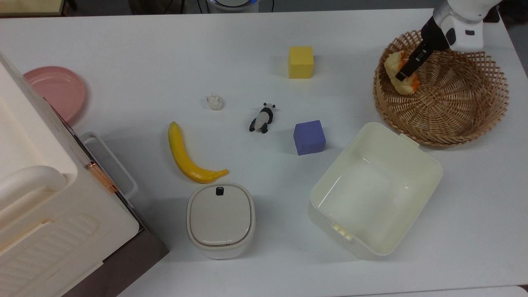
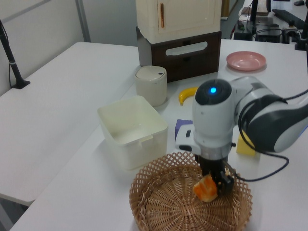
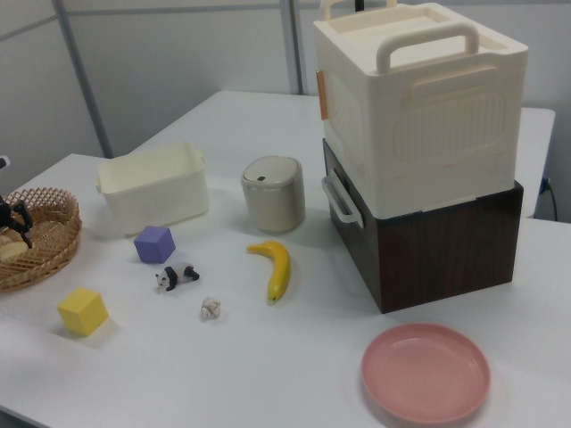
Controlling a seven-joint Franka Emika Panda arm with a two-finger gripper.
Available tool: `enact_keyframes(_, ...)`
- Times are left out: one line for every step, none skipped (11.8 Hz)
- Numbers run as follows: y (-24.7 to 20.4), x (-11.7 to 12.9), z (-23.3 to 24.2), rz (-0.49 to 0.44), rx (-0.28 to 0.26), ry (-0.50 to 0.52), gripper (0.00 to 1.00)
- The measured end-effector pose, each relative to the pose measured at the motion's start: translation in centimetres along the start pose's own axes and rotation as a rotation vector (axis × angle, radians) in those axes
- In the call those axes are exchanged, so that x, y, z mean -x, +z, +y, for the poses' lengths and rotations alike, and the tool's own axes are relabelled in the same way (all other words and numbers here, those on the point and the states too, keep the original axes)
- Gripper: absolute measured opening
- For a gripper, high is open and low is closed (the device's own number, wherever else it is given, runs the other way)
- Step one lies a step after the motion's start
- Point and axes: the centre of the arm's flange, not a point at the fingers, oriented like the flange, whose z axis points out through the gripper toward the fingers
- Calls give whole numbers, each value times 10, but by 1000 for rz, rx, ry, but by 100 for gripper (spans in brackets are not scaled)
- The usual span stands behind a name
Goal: Put the bread in the basket
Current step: 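Lower the bread roll into the wicker basket and open the gripper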
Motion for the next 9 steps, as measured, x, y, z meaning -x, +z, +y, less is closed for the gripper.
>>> enact_keyframes(10, -4, -5, -2, 4, -1, 73)
enact_keyframes(17, -6, -9, -7, 6, 3, 75)
enact_keyframes(20, -7, -11, -10, 7, 7, 76)
enact_keyframes(19, -8, -11, -8, 7, 13, 83)
enact_keyframes(17, -8, -12, -4, 6, 15, 97)
enact_keyframes(15, -9, -12, -1, 6, 16, 100)
enact_keyframes(12, -10, -12, 6, 6, 17, 100)
enact_keyframes(5, -10, -10, 18, 6, 21, 100)
enact_keyframes(-6, -9, -6, 30, 6, 27, 100)
